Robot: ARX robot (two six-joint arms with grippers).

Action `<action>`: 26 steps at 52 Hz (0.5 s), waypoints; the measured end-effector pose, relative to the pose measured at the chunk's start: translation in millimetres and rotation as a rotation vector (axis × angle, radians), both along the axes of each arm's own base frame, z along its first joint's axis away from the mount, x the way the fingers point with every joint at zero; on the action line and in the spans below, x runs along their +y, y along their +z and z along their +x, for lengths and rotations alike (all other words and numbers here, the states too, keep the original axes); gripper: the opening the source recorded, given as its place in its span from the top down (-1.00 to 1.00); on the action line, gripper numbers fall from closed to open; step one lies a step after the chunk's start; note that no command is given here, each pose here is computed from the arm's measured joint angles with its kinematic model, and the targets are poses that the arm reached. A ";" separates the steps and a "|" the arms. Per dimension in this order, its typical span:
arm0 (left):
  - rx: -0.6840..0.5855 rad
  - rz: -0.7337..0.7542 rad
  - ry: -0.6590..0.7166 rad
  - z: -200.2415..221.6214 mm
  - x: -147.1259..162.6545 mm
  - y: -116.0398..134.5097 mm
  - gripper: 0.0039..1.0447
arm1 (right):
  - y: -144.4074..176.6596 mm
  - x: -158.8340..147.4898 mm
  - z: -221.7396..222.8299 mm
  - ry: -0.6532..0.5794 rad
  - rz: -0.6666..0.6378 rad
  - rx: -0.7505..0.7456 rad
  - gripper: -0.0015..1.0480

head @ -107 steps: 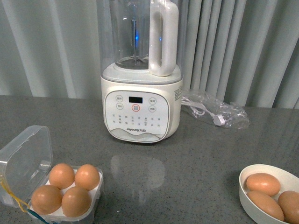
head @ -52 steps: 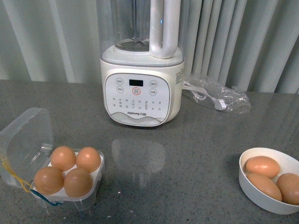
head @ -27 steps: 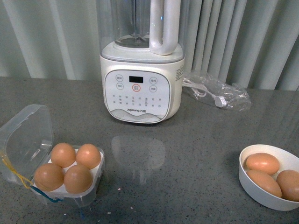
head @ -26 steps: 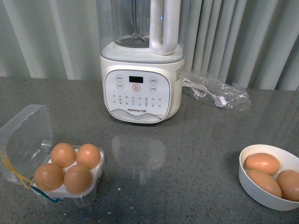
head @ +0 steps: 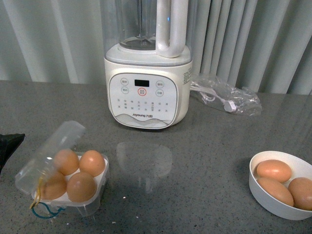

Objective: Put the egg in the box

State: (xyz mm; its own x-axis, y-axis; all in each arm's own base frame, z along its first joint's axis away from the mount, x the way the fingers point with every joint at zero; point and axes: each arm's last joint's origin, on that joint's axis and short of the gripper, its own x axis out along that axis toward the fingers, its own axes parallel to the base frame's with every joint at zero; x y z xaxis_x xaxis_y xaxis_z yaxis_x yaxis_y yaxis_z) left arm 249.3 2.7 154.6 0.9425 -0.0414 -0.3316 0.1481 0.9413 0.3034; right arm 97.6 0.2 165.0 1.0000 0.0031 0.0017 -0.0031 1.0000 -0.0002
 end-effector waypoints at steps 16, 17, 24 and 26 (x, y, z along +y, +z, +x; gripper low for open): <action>0.042 -0.277 0.072 -9.4 14.7 20.9 -0.87 | 0.0 0.0 0.0 0.000 0.000 0.000 -0.86; 0.039 -0.314 0.068 -11.9 16.1 23.6 -0.87 | 0.0 0.0 0.0 0.000 0.000 0.000 -0.86; 0.049 -0.479 0.097 -34.9 20.2 31.6 -0.87 | 0.0 0.0 0.0 0.000 0.000 0.000 -0.86; 0.044 -0.504 0.107 -39.6 20.0 32.4 -0.87 | 0.0 0.0 0.0 0.000 0.000 0.000 -0.86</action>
